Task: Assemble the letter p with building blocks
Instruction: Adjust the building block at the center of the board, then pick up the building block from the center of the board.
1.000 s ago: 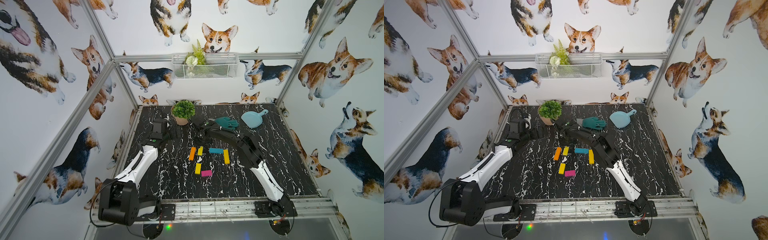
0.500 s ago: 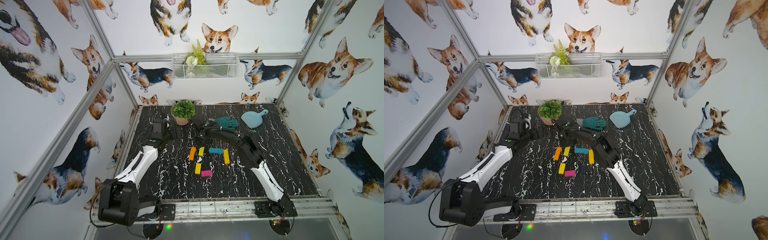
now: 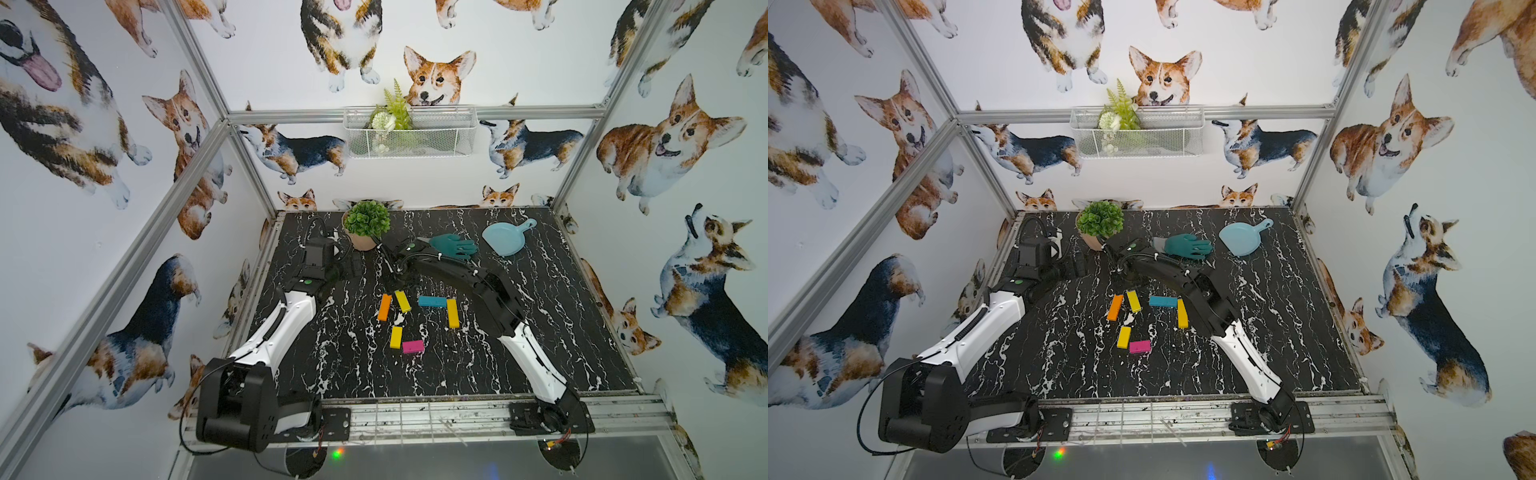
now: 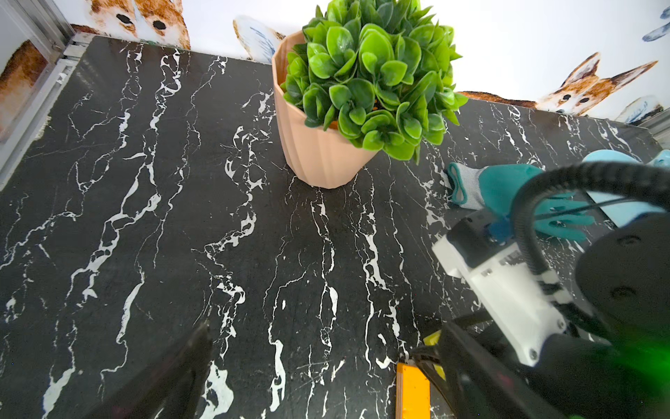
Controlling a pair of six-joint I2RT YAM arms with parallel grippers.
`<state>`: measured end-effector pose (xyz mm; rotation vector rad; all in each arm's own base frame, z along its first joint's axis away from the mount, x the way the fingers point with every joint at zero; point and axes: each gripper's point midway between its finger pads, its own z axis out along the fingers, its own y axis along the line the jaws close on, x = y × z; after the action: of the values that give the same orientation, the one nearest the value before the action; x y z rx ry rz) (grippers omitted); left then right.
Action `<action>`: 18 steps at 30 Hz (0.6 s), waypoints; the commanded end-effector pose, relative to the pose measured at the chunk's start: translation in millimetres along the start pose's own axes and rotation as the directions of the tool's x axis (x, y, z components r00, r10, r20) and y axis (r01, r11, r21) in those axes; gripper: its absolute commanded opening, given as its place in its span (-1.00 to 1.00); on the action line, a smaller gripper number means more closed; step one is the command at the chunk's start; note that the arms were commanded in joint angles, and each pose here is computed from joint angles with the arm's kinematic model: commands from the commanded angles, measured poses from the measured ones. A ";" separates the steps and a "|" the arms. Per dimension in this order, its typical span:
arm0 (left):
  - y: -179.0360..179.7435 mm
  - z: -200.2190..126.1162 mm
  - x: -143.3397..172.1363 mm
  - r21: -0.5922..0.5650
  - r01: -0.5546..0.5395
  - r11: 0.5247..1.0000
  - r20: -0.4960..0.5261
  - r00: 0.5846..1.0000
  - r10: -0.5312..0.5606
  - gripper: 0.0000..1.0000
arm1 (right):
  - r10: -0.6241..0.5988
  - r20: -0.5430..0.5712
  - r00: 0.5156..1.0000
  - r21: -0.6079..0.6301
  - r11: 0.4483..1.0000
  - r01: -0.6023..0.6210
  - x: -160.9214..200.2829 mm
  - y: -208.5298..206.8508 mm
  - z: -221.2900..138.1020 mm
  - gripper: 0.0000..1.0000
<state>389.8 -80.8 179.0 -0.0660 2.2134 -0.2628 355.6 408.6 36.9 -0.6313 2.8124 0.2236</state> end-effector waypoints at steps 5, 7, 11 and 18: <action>-1.8 0.8 -4.2 0.010 0.001 1.000 0.013 1.000 -0.002 1.00 | -0.013 -0.004 1.000 0.035 0.999 0.013 12.7 -8.7 -3.4 0.31; -2.1 0.8 -3.8 0.011 0.001 1.000 0.012 1.000 -0.002 1.00 | -0.017 -0.011 1.000 0.035 0.999 0.017 15.6 -7.5 -1.3 0.29; -2.2 0.8 -4.1 0.012 0.001 1.000 0.013 1.000 -0.001 1.00 | -0.020 -0.014 1.000 0.035 0.999 0.020 16.2 -6.1 2.9 0.29; -1.9 0.5 -4.6 0.009 -0.001 1.000 0.013 1.000 0.001 1.00 | -0.033 -0.022 0.999 0.051 0.998 0.034 16.3 -4.7 9.5 0.15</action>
<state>390.1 -80.9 177.8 -0.0663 2.2165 -0.2628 344.7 399.3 25.0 -0.6525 2.8234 0.1598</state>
